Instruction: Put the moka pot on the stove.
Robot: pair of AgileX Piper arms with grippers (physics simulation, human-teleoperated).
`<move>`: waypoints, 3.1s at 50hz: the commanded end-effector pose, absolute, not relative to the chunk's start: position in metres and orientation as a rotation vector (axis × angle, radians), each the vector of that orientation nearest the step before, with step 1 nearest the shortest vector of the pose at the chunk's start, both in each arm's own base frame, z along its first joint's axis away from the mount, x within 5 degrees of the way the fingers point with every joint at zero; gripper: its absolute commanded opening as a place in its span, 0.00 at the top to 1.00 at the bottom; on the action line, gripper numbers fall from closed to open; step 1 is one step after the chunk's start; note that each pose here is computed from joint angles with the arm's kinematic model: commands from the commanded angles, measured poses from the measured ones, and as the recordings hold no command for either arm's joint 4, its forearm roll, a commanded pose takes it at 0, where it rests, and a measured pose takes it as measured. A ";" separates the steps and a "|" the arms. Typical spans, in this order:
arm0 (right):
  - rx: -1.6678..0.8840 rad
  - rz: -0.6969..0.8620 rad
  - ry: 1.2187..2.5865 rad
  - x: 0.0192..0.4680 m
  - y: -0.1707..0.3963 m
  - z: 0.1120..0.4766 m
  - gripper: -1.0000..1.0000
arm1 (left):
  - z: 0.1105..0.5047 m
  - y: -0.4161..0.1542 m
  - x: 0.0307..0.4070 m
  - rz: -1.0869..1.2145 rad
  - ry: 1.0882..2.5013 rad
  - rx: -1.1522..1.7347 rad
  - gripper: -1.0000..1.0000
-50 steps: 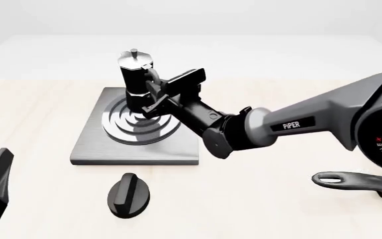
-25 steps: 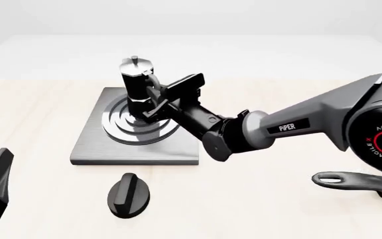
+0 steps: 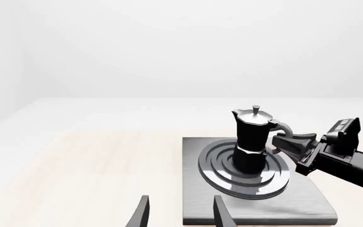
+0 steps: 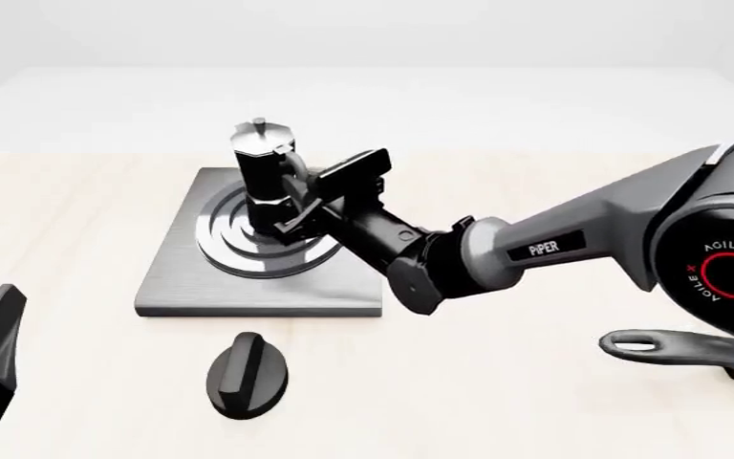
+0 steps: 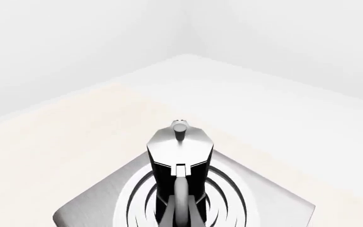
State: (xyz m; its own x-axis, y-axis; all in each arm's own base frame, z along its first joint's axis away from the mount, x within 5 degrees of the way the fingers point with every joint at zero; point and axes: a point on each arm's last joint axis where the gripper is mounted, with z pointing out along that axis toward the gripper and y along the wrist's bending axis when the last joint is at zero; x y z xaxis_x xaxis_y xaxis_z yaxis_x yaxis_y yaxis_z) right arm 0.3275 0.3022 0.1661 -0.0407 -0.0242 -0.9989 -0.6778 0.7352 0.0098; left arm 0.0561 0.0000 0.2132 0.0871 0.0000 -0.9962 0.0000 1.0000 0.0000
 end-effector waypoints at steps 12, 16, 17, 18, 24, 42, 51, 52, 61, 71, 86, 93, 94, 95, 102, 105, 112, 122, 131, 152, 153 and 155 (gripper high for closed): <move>-0.591 0.590 1.542 0.329 0.306 0.165 1.00 | 0.213 0.000 0.056 0.000 1.484 0.000 0.00; -0.594 0.587 1.545 0.329 0.306 0.162 1.00 | 0.213 0.000 0.056 0.000 1.484 0.000 0.00; -0.594 0.587 1.545 0.329 0.306 0.162 1.00 | 0.213 0.000 0.056 0.000 1.484 0.000 0.00; -0.596 0.587 1.547 0.329 0.307 0.161 1.00 | 0.213 0.000 0.056 0.000 1.484 0.000 0.00; -0.597 0.587 1.550 0.329 0.307 0.160 1.00 | 0.213 0.000 0.056 0.000 1.484 0.000 0.00; -0.591 0.593 1.564 0.330 0.308 0.159 0.00 | 0.213 0.000 0.056 0.000 1.484 0.000 0.00; -0.592 0.594 1.567 0.331 0.309 0.157 0.00 | 0.213 0.000 0.056 0.000 1.484 0.000 0.00; -0.592 0.593 1.567 0.331 0.309 0.158 0.00 | 0.213 0.000 0.056 0.000 1.484 0.000 0.00; -0.583 0.587 1.567 0.331 0.303 0.162 0.00 | 0.213 0.000 0.056 0.000 1.484 0.000 0.00; -0.582 0.583 1.566 0.331 0.302 0.166 0.00 | 0.213 0.000 0.056 0.000 1.484 0.000 0.00; -0.583 0.578 1.567 0.329 0.298 0.168 0.00 | 0.213 0.000 0.056 0.000 1.484 0.000 0.00; -0.587 0.577 1.565 0.326 0.296 0.170 0.00 | 0.213 0.000 0.056 0.000 1.484 0.000 0.00; -0.586 0.578 1.565 0.325 0.296 0.171 0.00 | 0.213 0.000 0.056 0.000 1.484 0.000 0.00; -0.585 0.577 1.566 0.326 0.295 0.172 0.00 | 0.213 0.000 0.056 0.000 1.484 0.000 0.00; -0.585 0.576 1.566 0.322 0.291 0.174 0.00 | 0.213 0.000 0.056 0.000 1.484 0.000 0.00; -0.585 0.574 1.565 0.320 0.290 0.175 0.00 | 0.213 0.000 0.056 0.000 1.484 0.000 0.00; -0.584 0.574 1.567 0.318 0.287 0.176 0.00 | 0.213 0.000 0.056 0.000 1.484 0.000 0.00; -0.584 0.575 1.569 0.314 0.283 0.178 0.00 | 0.213 0.000 0.056 0.000 1.484 0.000 0.00; -0.580 0.582 1.573 0.309 0.280 0.178 0.00 | 0.213 0.000 0.056 0.000 1.484 0.000 0.00; -0.568 0.569 1.577 0.300 0.263 0.180 0.00 | 0.213 0.000 0.056 0.000 1.484 0.000 0.00; -0.567 0.569 1.578 0.300 0.263 0.179 0.00 | 0.213 0.000 0.056 0.000 1.484 0.000 0.00; -0.567 0.568 1.579 0.299 0.262 0.179 0.00 | 0.213 0.000 0.056 0.000 1.484 0.000 0.00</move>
